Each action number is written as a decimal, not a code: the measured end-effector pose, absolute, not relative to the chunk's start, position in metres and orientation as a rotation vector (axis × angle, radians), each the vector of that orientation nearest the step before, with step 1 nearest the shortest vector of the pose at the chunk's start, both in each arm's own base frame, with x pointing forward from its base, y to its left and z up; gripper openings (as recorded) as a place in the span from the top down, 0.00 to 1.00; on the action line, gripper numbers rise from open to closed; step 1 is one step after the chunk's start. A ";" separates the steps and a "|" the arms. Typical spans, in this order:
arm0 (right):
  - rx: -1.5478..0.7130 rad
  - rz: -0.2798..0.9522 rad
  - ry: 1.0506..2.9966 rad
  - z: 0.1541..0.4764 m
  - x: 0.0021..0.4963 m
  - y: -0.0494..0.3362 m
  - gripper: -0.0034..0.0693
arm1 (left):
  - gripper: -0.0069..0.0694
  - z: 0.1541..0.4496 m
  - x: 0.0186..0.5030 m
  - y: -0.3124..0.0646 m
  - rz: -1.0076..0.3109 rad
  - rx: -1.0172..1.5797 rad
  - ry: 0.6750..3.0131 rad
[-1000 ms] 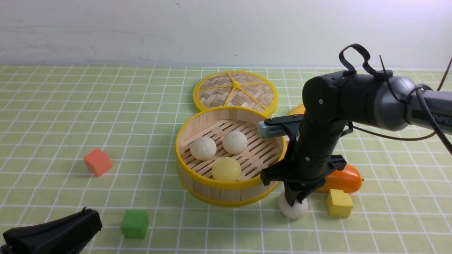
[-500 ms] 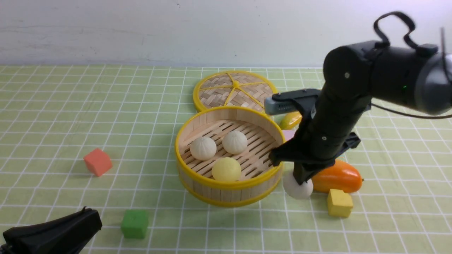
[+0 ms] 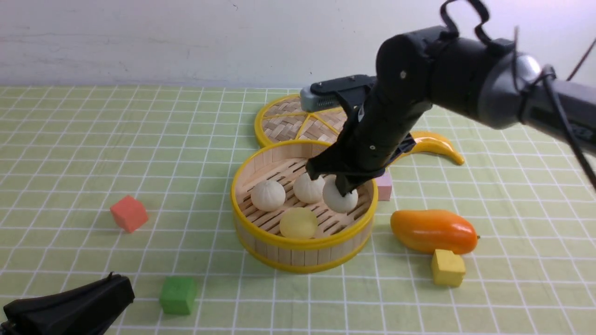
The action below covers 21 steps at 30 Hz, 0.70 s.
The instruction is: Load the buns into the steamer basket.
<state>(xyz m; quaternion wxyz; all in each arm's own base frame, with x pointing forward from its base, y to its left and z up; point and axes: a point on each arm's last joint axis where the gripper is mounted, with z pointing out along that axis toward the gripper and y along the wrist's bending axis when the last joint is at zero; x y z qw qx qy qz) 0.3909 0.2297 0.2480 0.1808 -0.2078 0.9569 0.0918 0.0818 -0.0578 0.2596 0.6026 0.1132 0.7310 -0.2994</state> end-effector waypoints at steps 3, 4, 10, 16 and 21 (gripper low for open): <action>-0.582 0.234 2.748 0.233 0.394 0.231 0.90 | 0.90 0.259 0.082 -0.058 -0.693 0.263 1.695; -0.576 0.232 2.759 0.231 0.394 0.231 0.88 | 0.90 0.259 0.082 -0.058 -0.692 0.263 1.697; -0.535 0.274 2.771 0.236 0.394 0.233 0.59 | 0.90 0.258 0.081 -0.058 -0.689 0.267 1.714; -0.522 0.352 2.746 0.296 0.373 0.226 0.38 | 0.89 0.257 0.081 -0.058 -0.689 0.268 1.718; -0.482 0.377 2.648 0.371 0.326 0.198 0.63 | 0.89 0.257 0.081 -0.058 -0.687 0.270 1.724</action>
